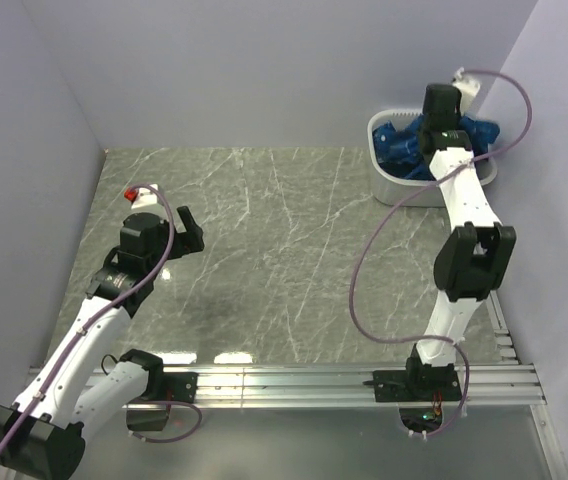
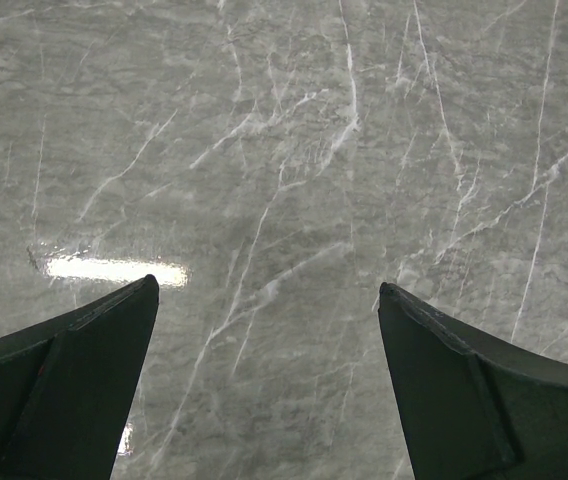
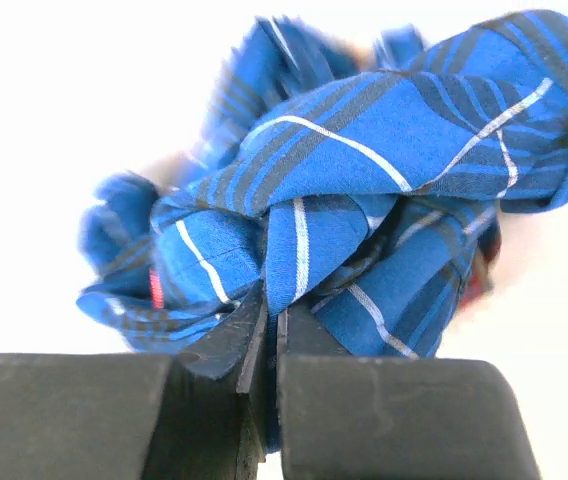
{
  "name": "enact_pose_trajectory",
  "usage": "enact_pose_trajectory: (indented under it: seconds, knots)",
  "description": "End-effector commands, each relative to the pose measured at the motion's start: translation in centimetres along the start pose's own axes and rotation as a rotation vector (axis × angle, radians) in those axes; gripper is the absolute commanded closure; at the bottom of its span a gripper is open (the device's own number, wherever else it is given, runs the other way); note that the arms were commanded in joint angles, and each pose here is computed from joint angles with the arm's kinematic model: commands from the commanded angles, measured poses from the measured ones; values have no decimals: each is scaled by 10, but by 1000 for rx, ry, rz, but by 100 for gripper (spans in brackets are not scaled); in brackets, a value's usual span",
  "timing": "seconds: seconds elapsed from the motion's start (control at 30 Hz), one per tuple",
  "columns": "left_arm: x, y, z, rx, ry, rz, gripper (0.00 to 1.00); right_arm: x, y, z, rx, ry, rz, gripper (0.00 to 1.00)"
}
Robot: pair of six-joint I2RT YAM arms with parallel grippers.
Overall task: Fold and stack the long sleeve shirts
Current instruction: Grab the shirt from the pile, then move the shirt to the center of the board
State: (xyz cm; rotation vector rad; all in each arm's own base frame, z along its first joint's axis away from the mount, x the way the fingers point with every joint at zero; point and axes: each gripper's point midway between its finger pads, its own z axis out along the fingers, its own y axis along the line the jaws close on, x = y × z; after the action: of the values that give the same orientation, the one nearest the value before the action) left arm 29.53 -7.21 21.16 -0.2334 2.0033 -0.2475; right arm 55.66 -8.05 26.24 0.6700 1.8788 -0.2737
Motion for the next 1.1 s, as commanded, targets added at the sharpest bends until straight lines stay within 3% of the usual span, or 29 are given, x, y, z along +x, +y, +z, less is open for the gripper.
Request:
enact_pose_trajectory:
  seconds: [0.0, 0.27, 0.4, 0.63, 0.8, 0.97, 1.0, 1.03, 1.07]
  knots:
    - [-9, -3, -4, 19, -35, 2, 2, -149, 33, -116, -139, -423, 16, 100]
    - [-17, 2, -12, -6, -75, -21, 2, -247, 121, -311, -601, -780, -30, 100]
    - [-20, 5, -15, -17, -93, -32, 2, -242, 166, -401, -872, -866, -69, 100]
    - [-26, 9, -20, -32, -124, -49, 2, -228, 204, -498, -1209, -945, -16, 100]
    - [-28, 12, -22, -46, -136, -59, 2, -196, 233, -535, -1374, -917, -40, 100]
    - [-35, 18, -27, -71, -171, -77, 2, -117, 266, -515, -1416, -695, -83, 97]
    - [-36, 18, -29, -72, -179, -80, 2, -110, 260, -509, -1388, -659, -68, 91]
    - [-38, 20, -30, -79, -186, -84, 2, -63, 271, -486, -1376, -549, -108, 85]
    - [-37, 21, -30, -84, -186, -85, 2, -43, 271, -476, -1362, -501, -124, 77]
